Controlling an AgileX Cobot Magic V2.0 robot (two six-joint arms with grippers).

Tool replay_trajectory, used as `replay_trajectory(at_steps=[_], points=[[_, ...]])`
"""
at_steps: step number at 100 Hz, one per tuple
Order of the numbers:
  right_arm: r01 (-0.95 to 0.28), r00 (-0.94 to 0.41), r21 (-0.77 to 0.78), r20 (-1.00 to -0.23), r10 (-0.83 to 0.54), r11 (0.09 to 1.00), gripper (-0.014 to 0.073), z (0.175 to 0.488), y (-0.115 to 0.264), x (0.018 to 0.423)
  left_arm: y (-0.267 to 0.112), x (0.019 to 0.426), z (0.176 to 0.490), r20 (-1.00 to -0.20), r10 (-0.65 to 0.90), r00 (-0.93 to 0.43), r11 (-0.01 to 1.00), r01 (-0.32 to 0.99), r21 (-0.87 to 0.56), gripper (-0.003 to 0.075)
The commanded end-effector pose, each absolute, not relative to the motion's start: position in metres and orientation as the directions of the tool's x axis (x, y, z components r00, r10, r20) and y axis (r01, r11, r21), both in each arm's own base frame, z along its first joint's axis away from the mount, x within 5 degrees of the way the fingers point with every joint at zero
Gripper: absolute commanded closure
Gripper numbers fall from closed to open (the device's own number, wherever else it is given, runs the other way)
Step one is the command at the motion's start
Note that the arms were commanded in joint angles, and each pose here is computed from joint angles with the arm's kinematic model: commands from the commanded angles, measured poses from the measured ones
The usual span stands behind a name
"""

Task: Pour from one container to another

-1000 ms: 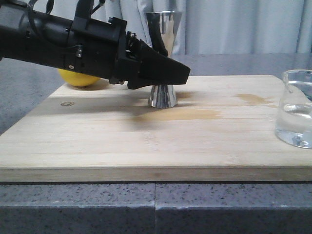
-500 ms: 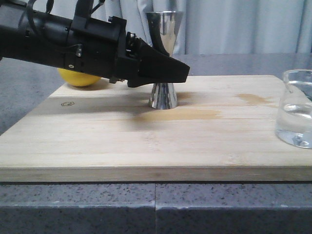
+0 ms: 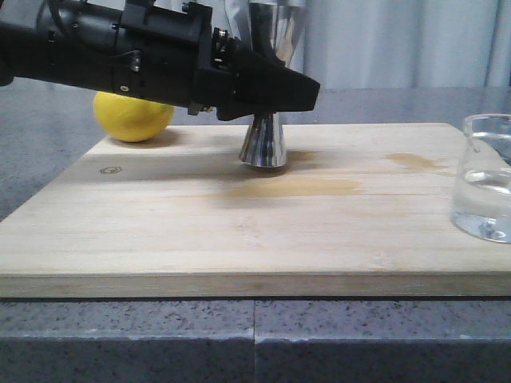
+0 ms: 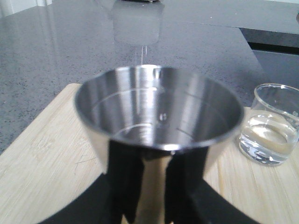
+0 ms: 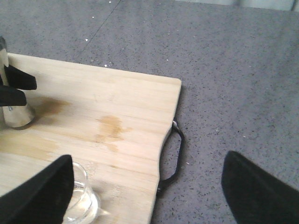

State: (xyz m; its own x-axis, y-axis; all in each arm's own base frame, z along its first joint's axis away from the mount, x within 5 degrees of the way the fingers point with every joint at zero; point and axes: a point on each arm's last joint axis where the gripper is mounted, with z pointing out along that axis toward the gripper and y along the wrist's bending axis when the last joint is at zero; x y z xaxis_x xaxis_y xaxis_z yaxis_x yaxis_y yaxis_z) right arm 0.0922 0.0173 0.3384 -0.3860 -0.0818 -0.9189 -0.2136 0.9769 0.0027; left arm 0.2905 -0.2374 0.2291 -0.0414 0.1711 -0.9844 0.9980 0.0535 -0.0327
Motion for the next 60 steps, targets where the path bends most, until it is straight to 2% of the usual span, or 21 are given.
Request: replay_trajectory(at_steps=[1, 29, 60], points=[[-0.207, -0.309, -0.007, -0.948, -0.072, 0.978, 0.0011, 0.3535, 0.0171, 0.0954, -0.2405, 0.2847, 0.261, -0.999, 0.05, -0.008, 0.021, 1.0, -0.007, 0.0533], [-0.209, -0.312, -0.008, -0.947, -0.074, 0.978, 0.0011, 0.3527, 0.0171, 0.0954, -0.2405, 0.2847, 0.261, -0.999, 0.05, -0.008, 0.021, 1.0, -0.007, 0.0536], [-0.214, -0.325, -0.005, -0.942, -0.077, 0.977, 0.0011, 0.351, 0.0176, 0.0951, -0.2405, 0.2845, 0.2611, -0.999, 0.049, -0.008, 0.02, 1.0, -0.007, 0.0617]])
